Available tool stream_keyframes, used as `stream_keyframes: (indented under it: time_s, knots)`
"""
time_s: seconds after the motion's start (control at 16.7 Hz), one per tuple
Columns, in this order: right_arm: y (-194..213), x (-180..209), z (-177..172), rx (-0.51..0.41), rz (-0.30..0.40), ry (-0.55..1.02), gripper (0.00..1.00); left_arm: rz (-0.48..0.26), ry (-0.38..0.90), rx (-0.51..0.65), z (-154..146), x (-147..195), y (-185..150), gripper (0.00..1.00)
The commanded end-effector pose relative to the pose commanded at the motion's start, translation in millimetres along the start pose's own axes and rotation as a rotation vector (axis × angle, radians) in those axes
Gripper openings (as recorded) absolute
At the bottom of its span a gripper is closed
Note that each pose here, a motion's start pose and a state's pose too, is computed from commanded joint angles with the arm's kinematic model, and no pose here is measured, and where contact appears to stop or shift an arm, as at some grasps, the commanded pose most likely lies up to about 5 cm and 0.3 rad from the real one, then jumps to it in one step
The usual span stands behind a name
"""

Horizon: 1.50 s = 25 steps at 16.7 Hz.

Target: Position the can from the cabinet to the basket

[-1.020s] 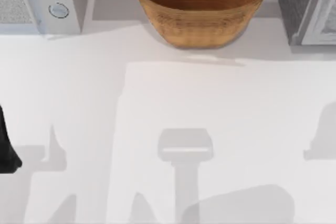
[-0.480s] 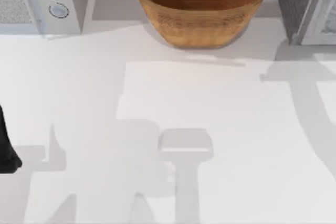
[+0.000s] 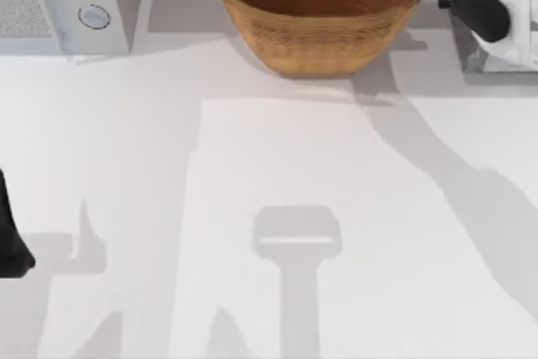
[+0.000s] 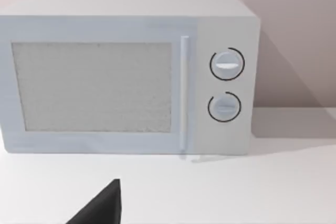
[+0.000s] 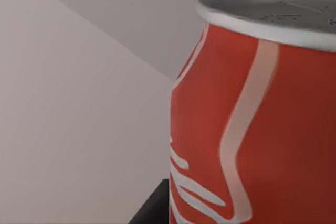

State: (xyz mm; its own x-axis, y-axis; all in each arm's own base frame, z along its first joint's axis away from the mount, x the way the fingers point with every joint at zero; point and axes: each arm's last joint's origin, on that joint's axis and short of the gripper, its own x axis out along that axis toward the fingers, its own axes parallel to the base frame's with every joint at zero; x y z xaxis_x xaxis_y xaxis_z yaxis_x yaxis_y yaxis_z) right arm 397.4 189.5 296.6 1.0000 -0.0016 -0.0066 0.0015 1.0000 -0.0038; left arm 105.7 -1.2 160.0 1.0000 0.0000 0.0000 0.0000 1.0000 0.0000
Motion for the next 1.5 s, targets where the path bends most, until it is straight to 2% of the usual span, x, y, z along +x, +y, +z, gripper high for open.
stream_keyframes:
  time_s: [0.24, 0.42, 1.38, 1.5]
  knots:
    - [54.9, 37.8, -45.0, 0.0, 0.002, 0.004, 0.0, 0.0, 0.0, 0.0, 0.0, 0.0, 0.0, 1.0]
    - [74.4, 47.2, -62.2, 0.004, 0.003, -0.001, 0.0, 0.0, 0.0, 0.0, 0.0, 0.0, 0.0, 1.0]
    - [76.6, 70.9, -74.0, 0.004, 0.003, -0.001, 0.0, 0.0, 0.0, 0.0, 0.0, 0.0, 0.0, 1.0]
    - [76.6, 70.9, -74.0, 0.004, 0.003, -0.001, 0.15, 0.0, 0.0, 0.0, 0.0, 0.0, 0.0, 1.0]
